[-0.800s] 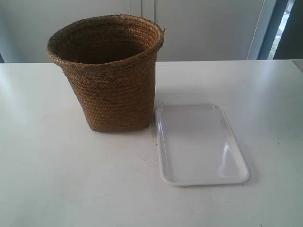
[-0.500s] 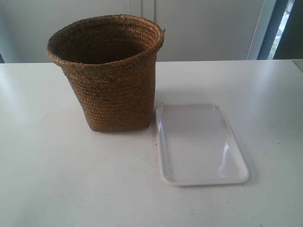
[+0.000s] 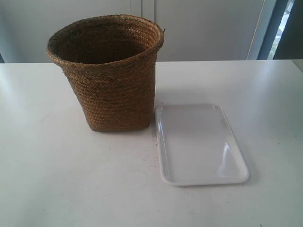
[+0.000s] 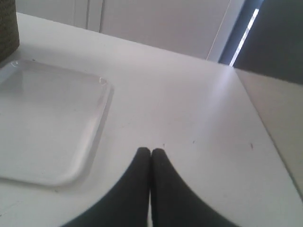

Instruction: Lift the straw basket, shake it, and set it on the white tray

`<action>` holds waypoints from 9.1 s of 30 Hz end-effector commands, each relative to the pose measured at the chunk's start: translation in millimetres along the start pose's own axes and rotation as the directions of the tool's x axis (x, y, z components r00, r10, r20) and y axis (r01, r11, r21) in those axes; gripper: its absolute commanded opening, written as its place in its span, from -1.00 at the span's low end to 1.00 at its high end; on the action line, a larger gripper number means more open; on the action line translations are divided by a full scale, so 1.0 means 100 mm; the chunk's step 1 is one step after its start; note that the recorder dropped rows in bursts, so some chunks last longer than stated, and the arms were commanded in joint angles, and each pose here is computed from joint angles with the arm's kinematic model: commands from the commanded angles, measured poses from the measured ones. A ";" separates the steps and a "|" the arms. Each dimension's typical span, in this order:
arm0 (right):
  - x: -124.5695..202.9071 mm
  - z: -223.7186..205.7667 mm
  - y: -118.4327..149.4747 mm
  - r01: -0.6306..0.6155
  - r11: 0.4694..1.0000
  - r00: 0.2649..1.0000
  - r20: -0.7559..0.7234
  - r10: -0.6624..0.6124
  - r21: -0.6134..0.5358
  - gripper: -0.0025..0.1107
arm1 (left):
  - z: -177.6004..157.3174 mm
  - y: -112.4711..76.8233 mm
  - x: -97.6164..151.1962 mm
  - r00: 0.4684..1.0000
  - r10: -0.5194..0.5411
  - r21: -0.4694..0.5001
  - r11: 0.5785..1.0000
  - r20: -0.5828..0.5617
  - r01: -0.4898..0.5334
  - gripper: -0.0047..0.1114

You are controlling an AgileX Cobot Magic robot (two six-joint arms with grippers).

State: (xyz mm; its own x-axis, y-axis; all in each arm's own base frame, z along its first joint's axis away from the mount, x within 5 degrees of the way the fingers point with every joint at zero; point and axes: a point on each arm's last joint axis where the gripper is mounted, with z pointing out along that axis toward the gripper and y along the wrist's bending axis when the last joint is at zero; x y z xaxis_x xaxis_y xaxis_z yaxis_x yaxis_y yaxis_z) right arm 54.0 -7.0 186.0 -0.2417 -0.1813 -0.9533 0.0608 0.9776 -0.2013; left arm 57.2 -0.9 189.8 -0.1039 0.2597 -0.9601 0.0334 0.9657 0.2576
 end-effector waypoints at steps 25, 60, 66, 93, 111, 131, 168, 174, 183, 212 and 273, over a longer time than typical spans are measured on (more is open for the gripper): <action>-0.61 -0.25 -0.08 -0.387 0.887 0.617 0.645 0.451 -0.251 -0.96 | -0.05 0.10 -0.26 0.843 -0.432 0.028 0.894 0.319 0.448 -0.92; -3.10 1.95 0.18 -0.405 0.829 0.869 -0.445 0.218 -0.385 -0.96 | 2.54 0.53 -2.53 0.701 -0.178 0.247 0.853 -0.690 0.460 -0.92; -3.00 2.22 0.54 -0.406 0.799 0.837 -0.531 0.131 -0.444 -0.96 | 2.59 0.52 -2.67 0.666 -0.146 0.280 0.827 -0.732 0.488 -0.92; -2.57 2.90 1.20 -0.642 0.595 0.716 -0.655 0.241 -0.482 0.26 | 3.04 0.52 -2.45 0.703 -0.185 0.254 0.845 -0.687 0.470 0.30; -2.46 3.12 1.17 -0.563 0.692 0.779 -0.570 0.261 -0.452 0.26 | 3.48 0.38 -2.02 0.633 -0.222 0.228 0.804 -0.741 0.549 0.30; -2.18 3.38 1.29 -0.614 0.679 0.731 -0.614 0.298 -0.402 -0.12 | 3.71 0.23 -1.69 0.546 -0.236 0.213 0.743 -0.804 0.635 0.22; -1.91 0.98 0.89 -0.309 0.758 0.944 -0.280 0.173 -0.575 -0.96 | 1.20 -0.39 -2.02 0.929 -0.188 0.454 0.830 -0.318 0.323 -0.92; -1.67 0.80 0.91 -0.326 0.739 0.938 -0.300 0.175 -0.589 -0.96 | 0.97 -0.46 -1.75 0.938 -0.207 0.476 0.818 -0.277 0.322 -0.92; -1.73 0.81 0.87 -0.367 0.744 0.930 -0.233 0.285 -0.558 -0.96 | 0.87 -0.43 -1.69 0.963 -0.199 0.481 0.836 -0.183 0.264 -0.92; -1.94 0.45 0.84 -0.247 0.702 0.959 -0.065 0.275 -0.668 -0.96 | 0.60 -0.31 -1.93 0.984 -0.178 0.522 0.837 -0.024 0.165 -0.92; -1.73 0.89 0.91 -0.267 0.782 0.964 -0.165 0.210 -0.564 -0.96 | 0.81 -0.25 -1.71 0.964 -0.188 0.411 0.876 -0.189 0.252 -0.92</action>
State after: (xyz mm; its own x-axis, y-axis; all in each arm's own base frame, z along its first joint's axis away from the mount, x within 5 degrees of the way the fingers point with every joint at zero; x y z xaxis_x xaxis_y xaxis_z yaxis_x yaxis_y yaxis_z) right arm 172.3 111.9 311.0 -0.4833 0.0679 -0.8728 -0.4849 0.8093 0.3315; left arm 146.3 -71.7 342.1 -0.3190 0.0300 -0.9473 0.4280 0.8963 -0.1158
